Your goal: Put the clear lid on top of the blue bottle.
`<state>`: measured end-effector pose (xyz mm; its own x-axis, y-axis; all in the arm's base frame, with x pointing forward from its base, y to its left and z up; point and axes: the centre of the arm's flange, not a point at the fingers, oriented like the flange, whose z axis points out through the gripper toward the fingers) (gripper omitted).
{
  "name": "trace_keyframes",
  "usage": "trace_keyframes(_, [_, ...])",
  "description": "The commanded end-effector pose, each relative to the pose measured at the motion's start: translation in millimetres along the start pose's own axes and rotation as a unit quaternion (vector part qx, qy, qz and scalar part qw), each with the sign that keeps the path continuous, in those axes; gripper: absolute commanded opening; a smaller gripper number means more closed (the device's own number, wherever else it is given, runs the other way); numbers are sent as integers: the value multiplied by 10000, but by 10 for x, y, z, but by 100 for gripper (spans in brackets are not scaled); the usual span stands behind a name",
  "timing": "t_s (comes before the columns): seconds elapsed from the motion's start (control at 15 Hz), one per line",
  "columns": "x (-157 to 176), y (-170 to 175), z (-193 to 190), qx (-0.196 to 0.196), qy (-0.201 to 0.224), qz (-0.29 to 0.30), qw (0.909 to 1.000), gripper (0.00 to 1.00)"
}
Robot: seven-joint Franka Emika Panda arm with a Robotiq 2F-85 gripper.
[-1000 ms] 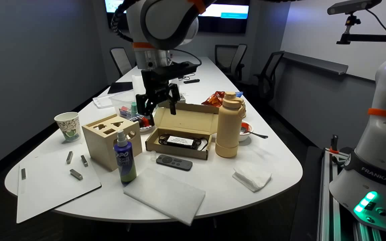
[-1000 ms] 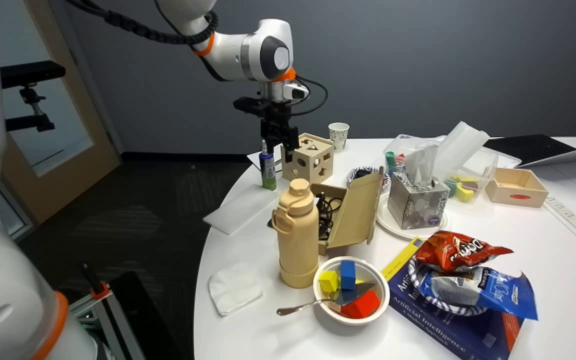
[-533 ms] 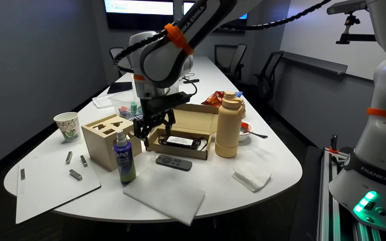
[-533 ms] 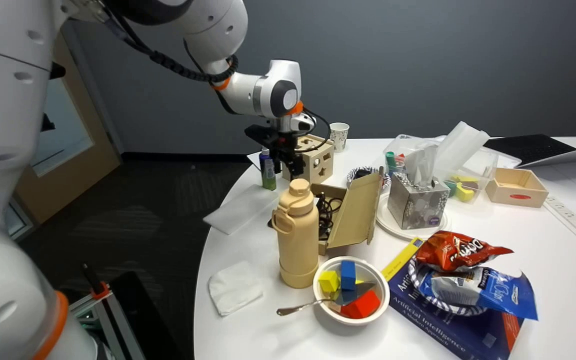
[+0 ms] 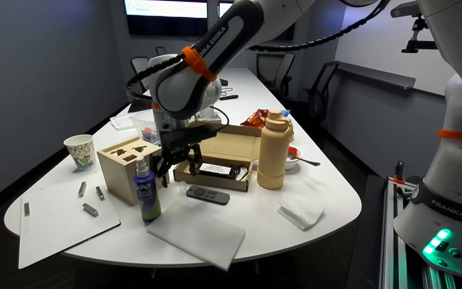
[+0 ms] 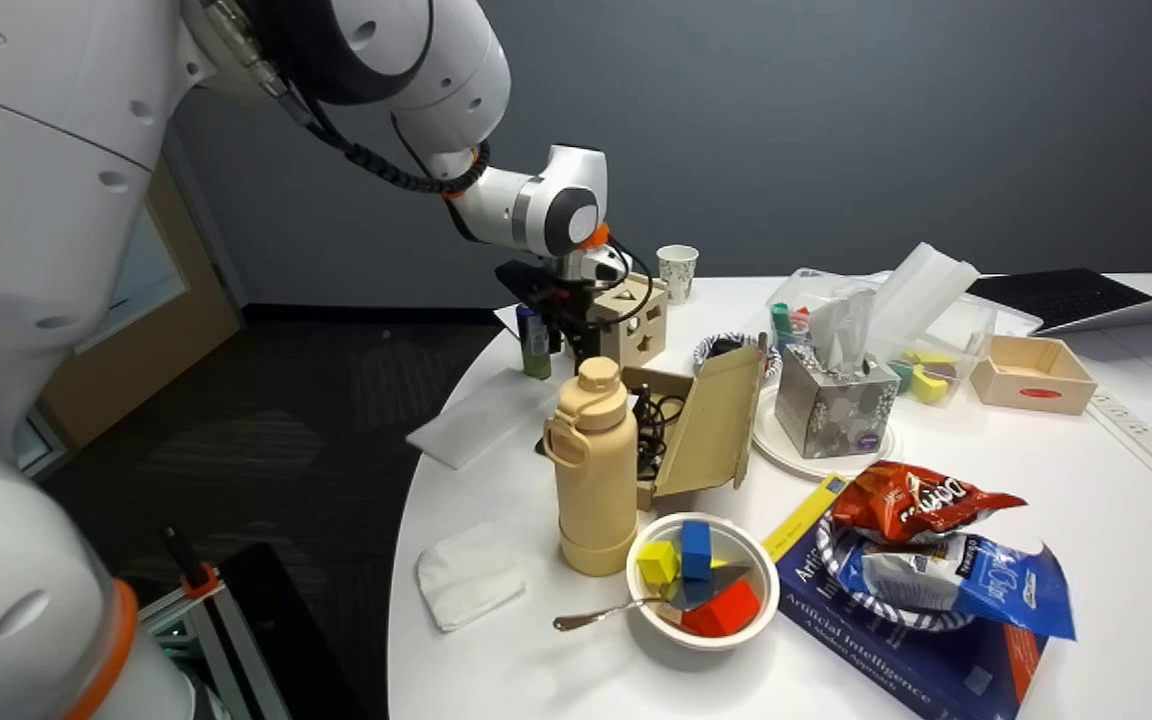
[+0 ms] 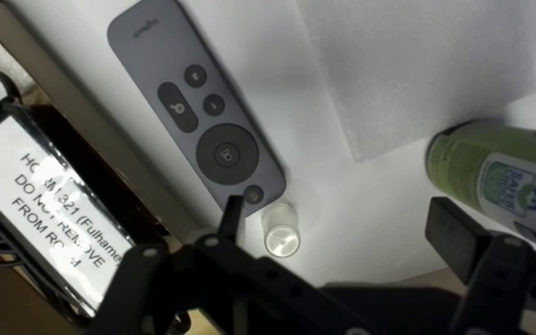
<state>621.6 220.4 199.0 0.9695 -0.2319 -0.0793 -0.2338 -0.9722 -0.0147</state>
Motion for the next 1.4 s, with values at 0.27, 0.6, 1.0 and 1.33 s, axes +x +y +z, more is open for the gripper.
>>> trace_keyframes(0.27, [93,-107,201,-171,-78,711,9973,100])
trace_keyframes(0.6, [229,29,297,-216,-74,1011,9946,100])
trace_keyframes(1.0, [412,62,257,-168,-52,1048,9943,100])
trace_keyframes(1.33, [397,78,259,-71,-152,1026,9946,100])
